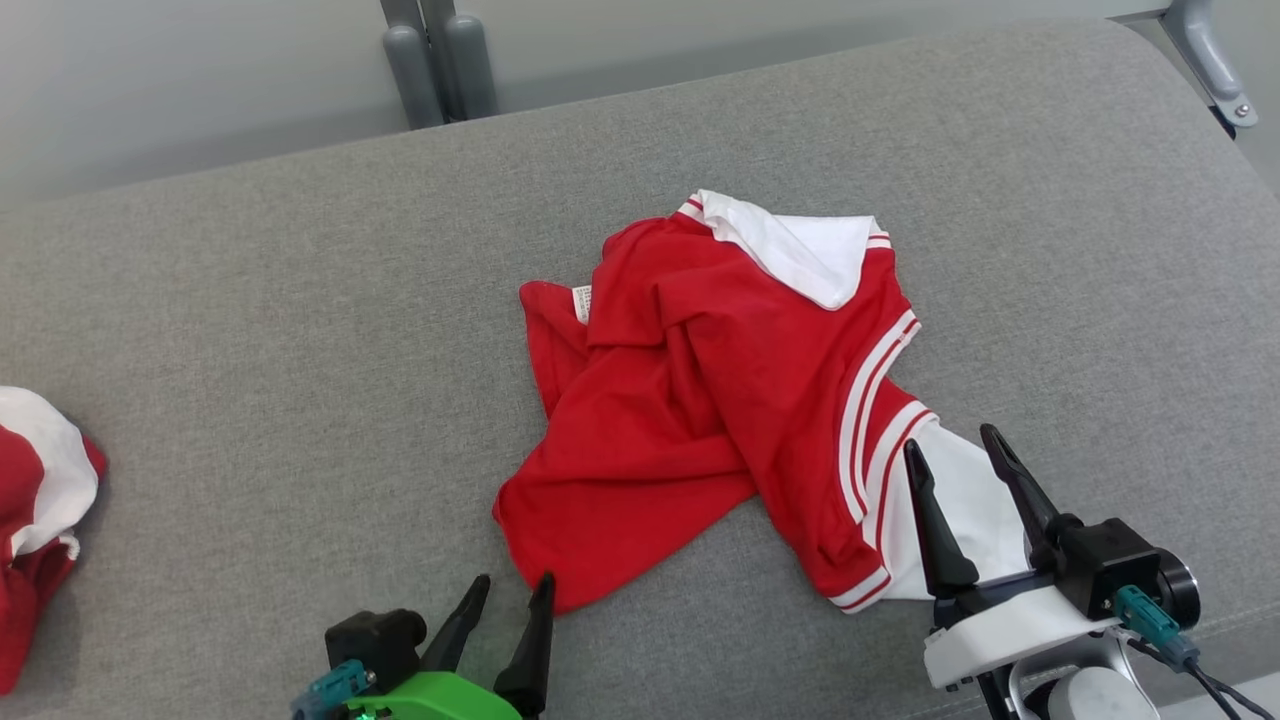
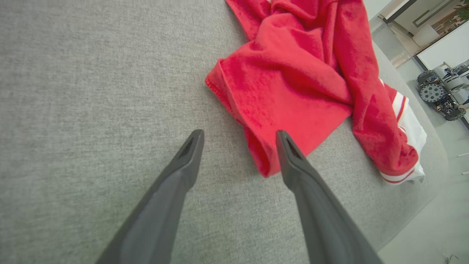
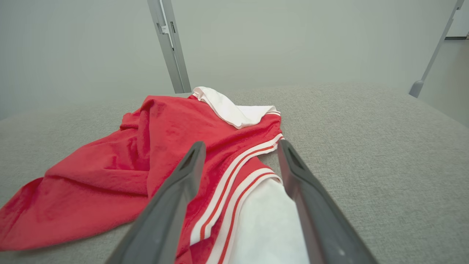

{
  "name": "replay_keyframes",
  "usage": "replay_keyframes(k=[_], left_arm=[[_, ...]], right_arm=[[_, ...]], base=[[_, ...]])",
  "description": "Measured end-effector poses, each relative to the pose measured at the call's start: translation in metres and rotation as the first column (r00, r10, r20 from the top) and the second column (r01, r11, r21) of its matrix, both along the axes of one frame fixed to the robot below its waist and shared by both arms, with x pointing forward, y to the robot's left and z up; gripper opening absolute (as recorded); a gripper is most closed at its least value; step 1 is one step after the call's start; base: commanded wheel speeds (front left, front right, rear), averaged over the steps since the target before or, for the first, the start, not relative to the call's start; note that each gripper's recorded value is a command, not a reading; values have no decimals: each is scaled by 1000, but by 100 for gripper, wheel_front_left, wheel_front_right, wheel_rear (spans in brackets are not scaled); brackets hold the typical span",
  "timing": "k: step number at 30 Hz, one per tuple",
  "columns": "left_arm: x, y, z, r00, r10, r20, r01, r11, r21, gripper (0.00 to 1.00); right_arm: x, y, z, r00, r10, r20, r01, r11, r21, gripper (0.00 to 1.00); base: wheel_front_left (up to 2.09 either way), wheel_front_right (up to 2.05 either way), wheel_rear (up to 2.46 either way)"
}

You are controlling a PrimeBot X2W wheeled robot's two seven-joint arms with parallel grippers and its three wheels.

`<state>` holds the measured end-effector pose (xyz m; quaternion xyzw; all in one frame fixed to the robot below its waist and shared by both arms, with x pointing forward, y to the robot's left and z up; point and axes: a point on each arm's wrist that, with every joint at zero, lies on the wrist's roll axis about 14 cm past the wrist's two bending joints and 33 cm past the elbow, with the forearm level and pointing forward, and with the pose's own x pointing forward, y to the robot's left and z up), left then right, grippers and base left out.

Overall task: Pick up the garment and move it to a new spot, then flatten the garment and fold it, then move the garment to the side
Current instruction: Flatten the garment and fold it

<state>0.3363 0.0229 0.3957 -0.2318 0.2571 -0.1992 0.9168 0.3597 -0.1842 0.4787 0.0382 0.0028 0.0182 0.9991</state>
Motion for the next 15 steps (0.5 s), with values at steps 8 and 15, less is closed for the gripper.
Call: replay_keyframes(k=[8,15], left_arm=[[3,-20,-4,998,-60,-15,60,998,-32,95],[14,-26,5,998,-56,8,56,994,-93,0]], right_arm=[[-4,-7,-3,1000,-23,-13,23,1000,-6,100],[-6,-11,-4,999,-37,-15,37,999,-2,100]], base=[[0,0,0],[0,0,0]])
